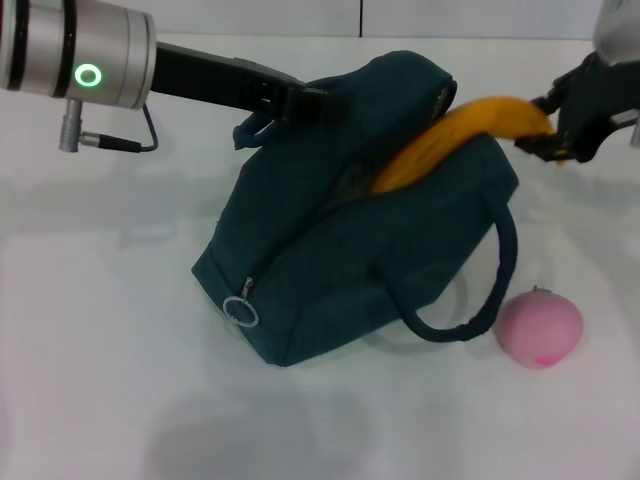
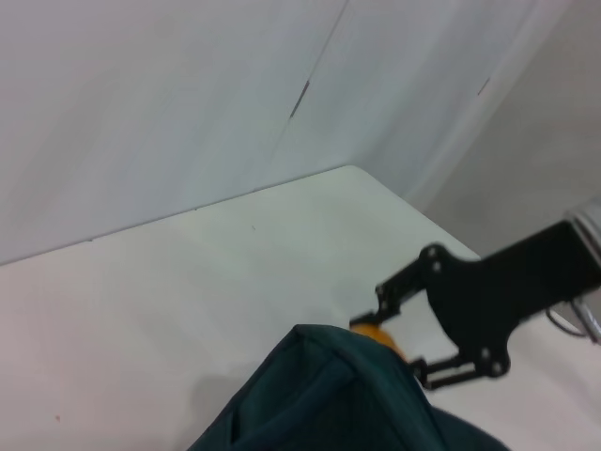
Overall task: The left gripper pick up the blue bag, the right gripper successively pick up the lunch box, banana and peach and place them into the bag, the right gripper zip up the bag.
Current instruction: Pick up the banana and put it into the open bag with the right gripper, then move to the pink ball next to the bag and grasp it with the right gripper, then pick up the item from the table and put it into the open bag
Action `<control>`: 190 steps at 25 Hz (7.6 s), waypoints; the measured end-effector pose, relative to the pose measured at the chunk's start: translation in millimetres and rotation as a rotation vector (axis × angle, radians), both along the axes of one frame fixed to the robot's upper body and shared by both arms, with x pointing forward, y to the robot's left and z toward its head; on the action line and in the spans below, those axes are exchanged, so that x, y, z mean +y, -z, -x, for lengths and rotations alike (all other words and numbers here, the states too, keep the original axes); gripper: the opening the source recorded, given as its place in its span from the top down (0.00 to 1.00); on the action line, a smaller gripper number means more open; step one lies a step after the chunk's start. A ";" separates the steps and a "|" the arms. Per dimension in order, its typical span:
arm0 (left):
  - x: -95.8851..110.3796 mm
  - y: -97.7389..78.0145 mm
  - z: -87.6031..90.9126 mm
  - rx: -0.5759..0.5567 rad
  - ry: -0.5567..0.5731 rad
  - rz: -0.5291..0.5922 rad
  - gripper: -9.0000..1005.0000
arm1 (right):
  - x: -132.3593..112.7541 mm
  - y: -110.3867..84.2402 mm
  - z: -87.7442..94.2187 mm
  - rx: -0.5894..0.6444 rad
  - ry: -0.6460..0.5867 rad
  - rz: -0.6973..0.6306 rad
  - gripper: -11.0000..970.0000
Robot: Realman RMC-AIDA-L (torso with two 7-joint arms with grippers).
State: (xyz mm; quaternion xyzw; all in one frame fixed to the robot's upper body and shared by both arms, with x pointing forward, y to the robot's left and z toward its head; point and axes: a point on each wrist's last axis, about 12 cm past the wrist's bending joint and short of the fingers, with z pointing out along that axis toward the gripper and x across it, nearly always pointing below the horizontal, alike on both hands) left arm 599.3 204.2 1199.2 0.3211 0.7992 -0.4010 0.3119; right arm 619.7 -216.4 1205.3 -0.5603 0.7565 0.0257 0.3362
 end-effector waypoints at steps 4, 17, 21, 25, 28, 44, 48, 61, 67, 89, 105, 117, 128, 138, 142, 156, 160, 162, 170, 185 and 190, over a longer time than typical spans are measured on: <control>0.3 -0.2 -0.4 -0.001 -0.001 -0.001 0.93 | -15.4 -10.2 -1.7 -0.002 0.031 -0.034 0.51; -3.9 -3.8 -3.2 -0.011 0.004 -0.003 0.93 | 17.3 -21.5 4.6 0.093 -0.120 0.180 0.50; -4.5 -2.1 -2.9 0.004 0.002 0.003 0.93 | 21.9 -27.0 -0.7 0.076 -0.087 0.251 0.50; -4.4 -1.0 -2.9 0.013 0.001 0.005 0.93 | 29.1 -38.7 -3.3 0.028 -0.075 0.303 0.49; -4.5 -0.8 -2.9 0.016 0.001 0.006 0.93 | 39.3 -41.8 -3.0 0.013 -0.101 0.344 0.49; -7.0 5.1 -3.1 0.041 0.006 0.014 0.93 | 105.7 -64.5 5.1 0.058 -0.193 0.486 0.47; -7.6 4.8 -3.2 0.039 0.006 0.017 0.93 | 113.7 -65.4 7.9 0.084 -0.216 0.436 0.47; -10.9 4.5 -2.5 0.038 0.019 0.029 0.93 | 118.7 -61.8 9.0 0.172 -0.215 0.365 0.46; -11.5 7.7 -2.2 0.053 0.020 0.033 0.93 | 118.6 -63.3 6.6 0.153 -0.202 0.335 0.45; -15.6 2.9 -3.5 0.036 0.035 0.054 0.93 | 95.1 -53.8 13.0 0.272 -0.227 0.052 0.43; -21.4 -0.1 -4.8 0.031 0.053 0.050 0.93 | 69.5 -53.9 3.6 0.306 -0.124 -0.073 0.42; -20.6 1.4 -4.3 0.034 0.052 0.050 0.93 | 52.9 -66.8 11.9 0.284 -0.129 -0.180 0.16; -19.7 6.1 -4.1 0.054 0.049 0.050 0.93 | -16.7 -76.9 50.2 0.367 -0.044 -0.296 0.10; -23.4 2.0 -8.7 0.039 0.037 0.051 0.93 | -15.5 -18.7 57.9 0.542 0.095 -0.067 0.12; -23.5 2.1 -8.9 0.040 0.036 0.051 0.93 | -7.7 4.7 51.1 0.571 0.109 -0.024 0.13; -22.7 1.8 -9.2 0.033 0.036 0.051 0.93 | 20.1 41.2 42.0 0.612 0.072 0.093 0.15; -22.6 1.7 -9.3 0.032 0.036 0.051 0.93 | 20.9 47.4 40.4 0.636 0.074 0.101 0.16; -22.6 1.7 -9.3 0.032 0.036 0.051 0.93 | 20.9 49.5 38.9 0.644 0.078 0.103 0.16; -21.8 3.3 -8.4 0.036 0.035 0.050 0.93 | 9.7 43.8 31.3 0.613 0.132 0.051 0.46; -24.8 0.0 -7.4 0.043 0.042 0.075 0.93 | -94.2 -13.2 37.1 0.431 0.225 -0.550 0.72; -26.4 -3.3 -8.8 0.047 0.041 0.076 0.93 | -99.7 -30.4 52.6 0.267 0.008 -0.761 0.76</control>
